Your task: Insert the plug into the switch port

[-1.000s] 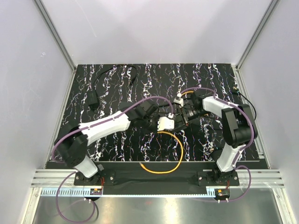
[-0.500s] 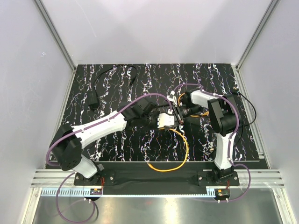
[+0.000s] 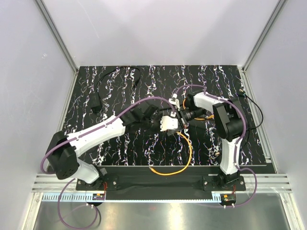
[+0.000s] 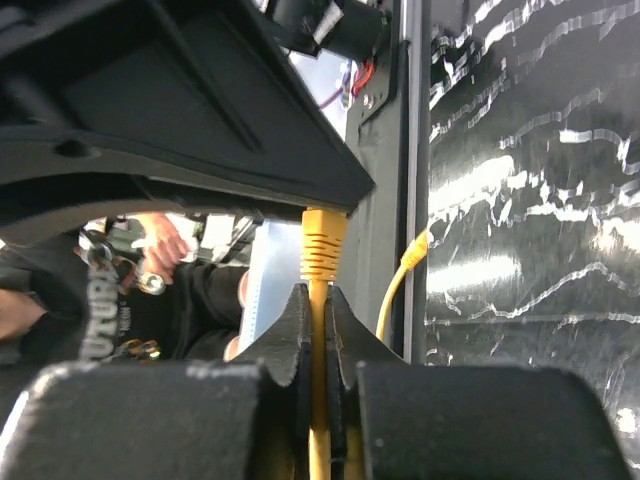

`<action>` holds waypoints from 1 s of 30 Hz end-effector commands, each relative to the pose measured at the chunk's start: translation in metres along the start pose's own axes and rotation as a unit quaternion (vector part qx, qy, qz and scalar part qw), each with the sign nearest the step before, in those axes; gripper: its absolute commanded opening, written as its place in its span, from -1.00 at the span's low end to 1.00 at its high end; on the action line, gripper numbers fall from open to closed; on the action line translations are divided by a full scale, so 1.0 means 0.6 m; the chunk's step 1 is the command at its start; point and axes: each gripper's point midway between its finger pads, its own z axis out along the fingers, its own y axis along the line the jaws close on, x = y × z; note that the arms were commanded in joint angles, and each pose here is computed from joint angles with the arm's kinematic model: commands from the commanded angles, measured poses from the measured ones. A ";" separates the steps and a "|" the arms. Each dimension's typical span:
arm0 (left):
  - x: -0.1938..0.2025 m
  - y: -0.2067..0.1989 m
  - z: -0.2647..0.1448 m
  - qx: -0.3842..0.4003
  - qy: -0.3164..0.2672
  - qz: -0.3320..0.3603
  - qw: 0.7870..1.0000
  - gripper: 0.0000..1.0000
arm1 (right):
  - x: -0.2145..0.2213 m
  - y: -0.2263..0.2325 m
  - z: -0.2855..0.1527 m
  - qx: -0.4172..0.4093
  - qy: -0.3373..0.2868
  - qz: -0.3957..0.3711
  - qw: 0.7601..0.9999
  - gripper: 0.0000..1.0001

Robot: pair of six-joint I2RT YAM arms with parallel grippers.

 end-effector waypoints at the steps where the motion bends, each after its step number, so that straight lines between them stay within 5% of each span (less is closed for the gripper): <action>1: -0.060 0.023 -0.066 -0.039 -0.059 -0.020 0.997 -0.14 | -0.044 0.121 -0.021 -0.009 -0.028 0.027 0.999 -1.00; 6: -0.075 0.050 -0.177 -0.062 -0.138 -0.146 0.978 0.24 | -0.088 0.146 -0.079 0.147 -0.008 -0.065 0.987 -1.00; 11: -0.109 0.046 -0.259 -0.087 -0.210 -0.219 0.949 0.39 | -0.131 0.192 -0.134 0.305 0.004 -0.192 0.933 -1.00; 18: -0.146 0.051 -0.317 -0.062 -0.306 -0.300 0.901 0.45 | -0.184 0.293 -0.195 0.451 -0.013 -0.382 0.807 -1.00; 30: -0.186 0.055 -0.297 0.051 -0.345 -0.362 0.865 0.39 | -0.153 0.307 -0.167 0.508 0.028 -0.588 0.628 -1.00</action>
